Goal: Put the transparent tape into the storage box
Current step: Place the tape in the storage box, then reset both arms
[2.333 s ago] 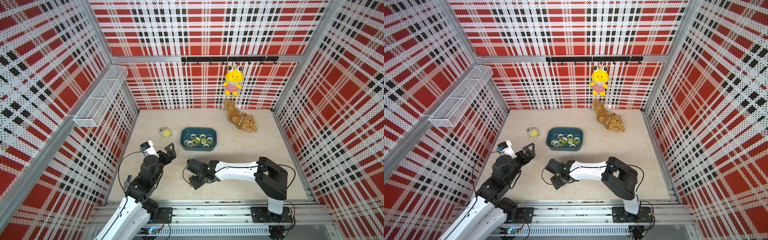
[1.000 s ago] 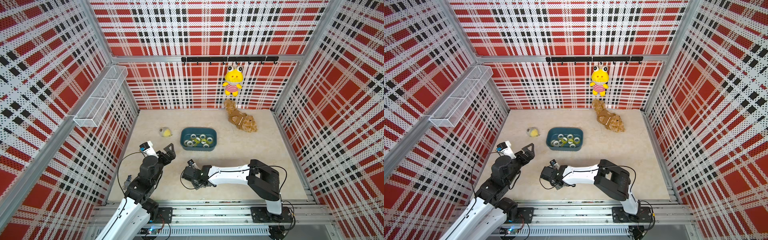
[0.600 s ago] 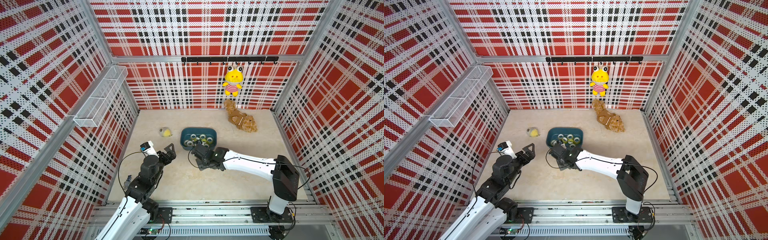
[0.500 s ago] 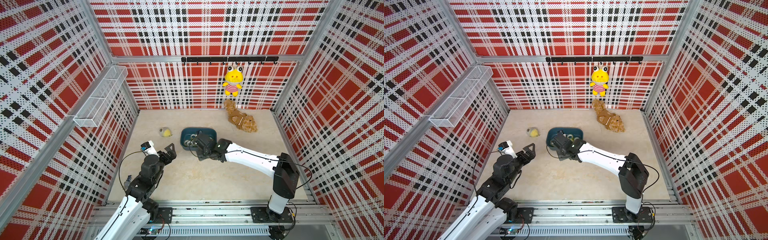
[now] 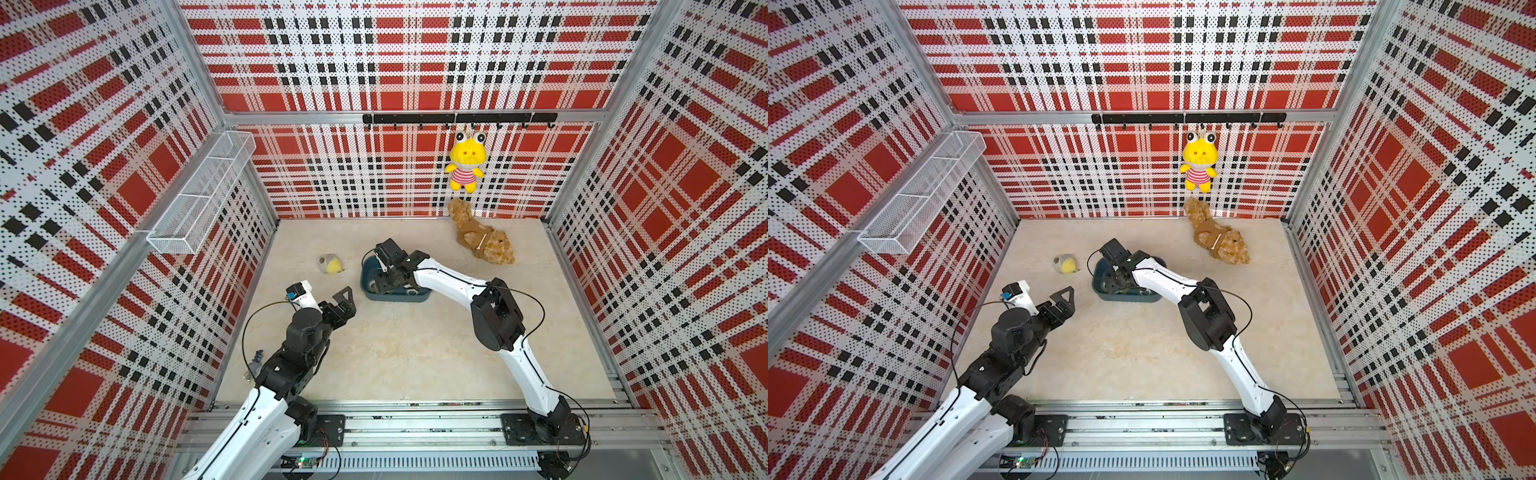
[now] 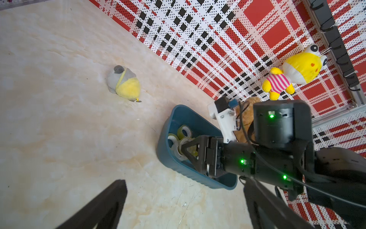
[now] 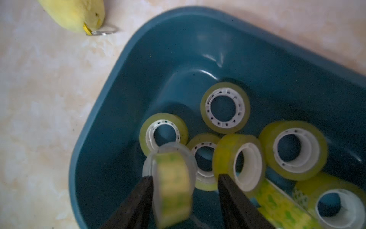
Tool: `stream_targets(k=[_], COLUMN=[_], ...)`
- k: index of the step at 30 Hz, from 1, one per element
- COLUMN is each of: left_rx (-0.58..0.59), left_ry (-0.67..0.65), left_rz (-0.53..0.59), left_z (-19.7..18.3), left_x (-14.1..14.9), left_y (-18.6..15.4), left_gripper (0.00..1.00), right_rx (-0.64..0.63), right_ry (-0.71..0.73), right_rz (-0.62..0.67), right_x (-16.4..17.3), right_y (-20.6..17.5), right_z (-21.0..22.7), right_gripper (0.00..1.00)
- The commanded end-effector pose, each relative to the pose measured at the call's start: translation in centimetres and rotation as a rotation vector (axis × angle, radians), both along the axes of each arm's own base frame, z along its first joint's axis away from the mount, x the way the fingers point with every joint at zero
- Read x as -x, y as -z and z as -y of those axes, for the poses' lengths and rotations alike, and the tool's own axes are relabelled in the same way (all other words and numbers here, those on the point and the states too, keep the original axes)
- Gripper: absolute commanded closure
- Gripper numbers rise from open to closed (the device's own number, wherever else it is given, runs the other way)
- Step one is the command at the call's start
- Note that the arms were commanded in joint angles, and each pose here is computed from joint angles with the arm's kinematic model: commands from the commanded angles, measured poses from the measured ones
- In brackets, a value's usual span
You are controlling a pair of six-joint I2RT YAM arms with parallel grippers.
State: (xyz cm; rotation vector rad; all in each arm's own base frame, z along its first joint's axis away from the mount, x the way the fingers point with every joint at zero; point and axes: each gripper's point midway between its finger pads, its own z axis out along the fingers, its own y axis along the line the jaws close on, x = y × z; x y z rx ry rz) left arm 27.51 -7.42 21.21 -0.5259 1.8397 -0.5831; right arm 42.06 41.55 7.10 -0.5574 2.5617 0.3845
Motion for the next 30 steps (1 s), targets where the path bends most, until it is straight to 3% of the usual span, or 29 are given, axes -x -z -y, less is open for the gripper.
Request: stream_targets(k=[1,5,9,20,24,30], left_rx=[-0.033,-0.067,-0.107,-0.307,-0.426,-0.465], left_ry=[-0.049,-0.138,-0.250,-0.457,-0.551,-0.641], left_rz=[0.029,0.087,0.166,0.303,0.285,0.324], left_z=[-1.0,-2.8,-5.0,-8.8,-10.7,-13.7], left_x=[0.0,0.2,0.6,1.1,1.4,1.6], left_y=[-0.5,-1.6,-3.1,-4.5,-3.6,-0.6], left_gripper=[0.01,0.01,0.01,0.01,0.01,0.01], right_rx=[-0.102,-0.117,-0.084,0.050,0.093,0.149], right_ry=[0.033,0.093,0.174,0.449,0.537,0.619], right_rz=[0.092,0.242,0.368,0.526,0.592,0.720], right_x=[-0.8,-0.1,1.2,4.6,5.4,6.1], right_y=[-6.1,-11.2,-14.5,-14.2,-13.6,-13.1], right_z=[0.7,4.2,8.8,23.2,28.5,35.3], right_gripper=[0.33,0.22,0.00,0.00,0.00,0.00])
